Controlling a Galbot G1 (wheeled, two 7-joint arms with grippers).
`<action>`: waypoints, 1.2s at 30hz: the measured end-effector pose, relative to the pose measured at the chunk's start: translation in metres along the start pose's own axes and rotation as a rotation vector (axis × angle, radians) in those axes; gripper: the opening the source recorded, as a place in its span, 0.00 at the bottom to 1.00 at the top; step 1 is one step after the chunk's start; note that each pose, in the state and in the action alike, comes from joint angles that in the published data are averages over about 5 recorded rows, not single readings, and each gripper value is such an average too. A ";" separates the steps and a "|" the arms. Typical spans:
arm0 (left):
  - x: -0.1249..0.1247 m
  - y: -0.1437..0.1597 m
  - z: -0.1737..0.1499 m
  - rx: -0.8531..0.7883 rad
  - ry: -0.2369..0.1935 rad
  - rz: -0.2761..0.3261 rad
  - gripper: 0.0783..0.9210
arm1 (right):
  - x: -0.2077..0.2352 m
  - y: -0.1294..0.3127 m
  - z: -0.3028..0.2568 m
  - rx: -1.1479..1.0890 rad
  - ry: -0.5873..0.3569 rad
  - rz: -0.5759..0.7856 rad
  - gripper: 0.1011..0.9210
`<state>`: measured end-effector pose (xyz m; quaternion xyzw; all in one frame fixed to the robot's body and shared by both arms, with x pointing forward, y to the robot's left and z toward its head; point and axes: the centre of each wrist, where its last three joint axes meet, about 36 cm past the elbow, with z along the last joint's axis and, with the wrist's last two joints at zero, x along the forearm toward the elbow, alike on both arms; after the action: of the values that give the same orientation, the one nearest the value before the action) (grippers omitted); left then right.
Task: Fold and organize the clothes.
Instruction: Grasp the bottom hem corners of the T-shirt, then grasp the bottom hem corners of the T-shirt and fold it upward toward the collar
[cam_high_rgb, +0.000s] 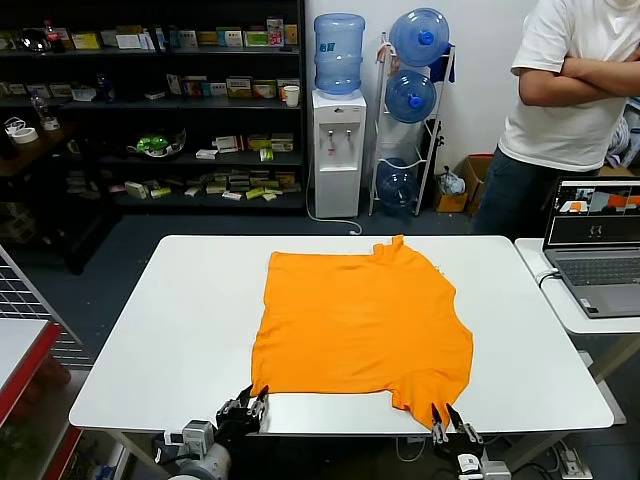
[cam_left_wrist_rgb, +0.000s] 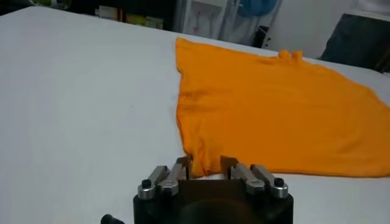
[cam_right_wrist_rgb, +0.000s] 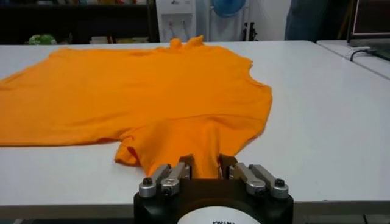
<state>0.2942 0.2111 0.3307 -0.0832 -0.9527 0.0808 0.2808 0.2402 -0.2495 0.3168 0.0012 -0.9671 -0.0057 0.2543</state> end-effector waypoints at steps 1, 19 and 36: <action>0.000 0.000 0.001 0.000 -0.001 0.000 0.24 | 0.001 0.000 0.000 0.000 -0.001 0.000 0.10; 0.030 0.009 -0.006 0.016 -0.006 -0.016 0.02 | 0.042 -0.004 0.001 -0.016 -0.037 -0.025 0.03; 0.052 0.013 -0.025 0.024 -0.083 0.025 0.02 | 0.050 -0.005 -0.017 -0.023 -0.160 -0.024 0.03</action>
<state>0.2663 0.2367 0.3757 -0.0882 -0.9614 0.0990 0.2410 0.2053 -0.2550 0.3562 0.0094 -0.9841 -0.0200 0.1762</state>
